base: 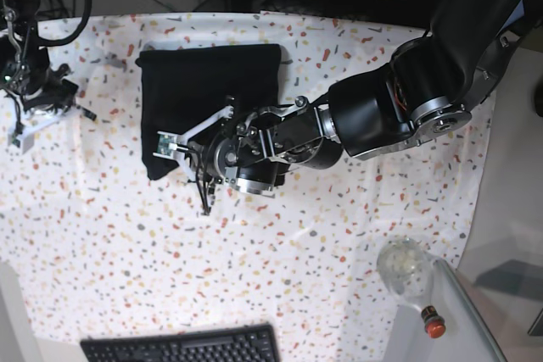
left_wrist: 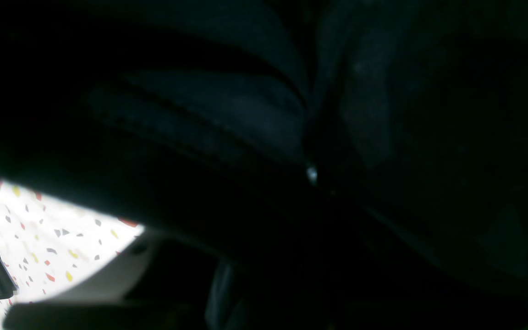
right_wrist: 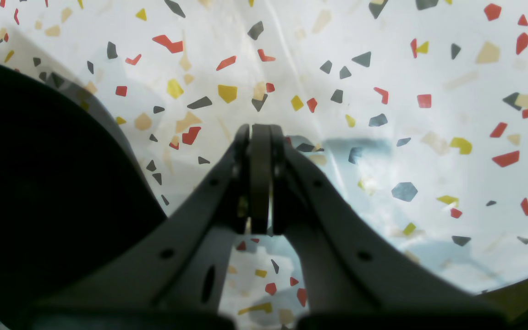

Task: Layout the t-shirt on the table in an organized manner, then fold the t-shirt properly
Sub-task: 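Grasp the folded shirt with the left gripper and rotate it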

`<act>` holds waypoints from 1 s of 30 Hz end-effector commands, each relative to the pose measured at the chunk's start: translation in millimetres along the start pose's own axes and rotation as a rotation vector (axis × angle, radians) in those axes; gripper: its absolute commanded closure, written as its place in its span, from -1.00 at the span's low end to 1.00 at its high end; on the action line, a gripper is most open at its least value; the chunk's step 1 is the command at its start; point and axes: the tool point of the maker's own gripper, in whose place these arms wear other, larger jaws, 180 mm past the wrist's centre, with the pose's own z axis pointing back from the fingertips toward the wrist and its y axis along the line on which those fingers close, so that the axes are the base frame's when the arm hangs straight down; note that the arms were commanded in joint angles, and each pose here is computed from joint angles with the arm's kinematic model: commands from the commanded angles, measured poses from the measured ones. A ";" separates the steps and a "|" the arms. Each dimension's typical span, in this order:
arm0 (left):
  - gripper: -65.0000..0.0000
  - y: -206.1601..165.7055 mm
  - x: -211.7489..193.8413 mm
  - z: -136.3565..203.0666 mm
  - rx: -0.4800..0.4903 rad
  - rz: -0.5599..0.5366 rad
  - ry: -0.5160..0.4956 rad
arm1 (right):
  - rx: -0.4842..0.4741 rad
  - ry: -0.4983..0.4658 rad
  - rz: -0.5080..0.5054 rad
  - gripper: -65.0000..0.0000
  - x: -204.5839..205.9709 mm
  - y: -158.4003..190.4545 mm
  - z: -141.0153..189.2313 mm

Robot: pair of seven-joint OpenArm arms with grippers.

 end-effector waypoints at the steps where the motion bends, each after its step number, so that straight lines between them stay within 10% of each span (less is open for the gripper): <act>1: 1.00 16.7 14.3 5.8 0.032 -0.014 -0.039 | -0.001 -0.037 0.011 1.00 12.4 -1.1 3.1; 9: 1.00 19.2 15.6 6.8 0.037 -0.019 -0.038 | 0.003 -0.034 0.013 1.00 11.2 0.2 2.8; 18: -0.43 21.7 31.7 12.8 0.047 -0.043 -0.079 | 0.014 -0.028 -0.008 1.00 6.4 5.8 1.4; 30: -0.76 54.0 50.2 52.1 0.144 -0.146 -0.040 | 0.018 -0.025 -0.005 1.00 5.3 8.1 0.9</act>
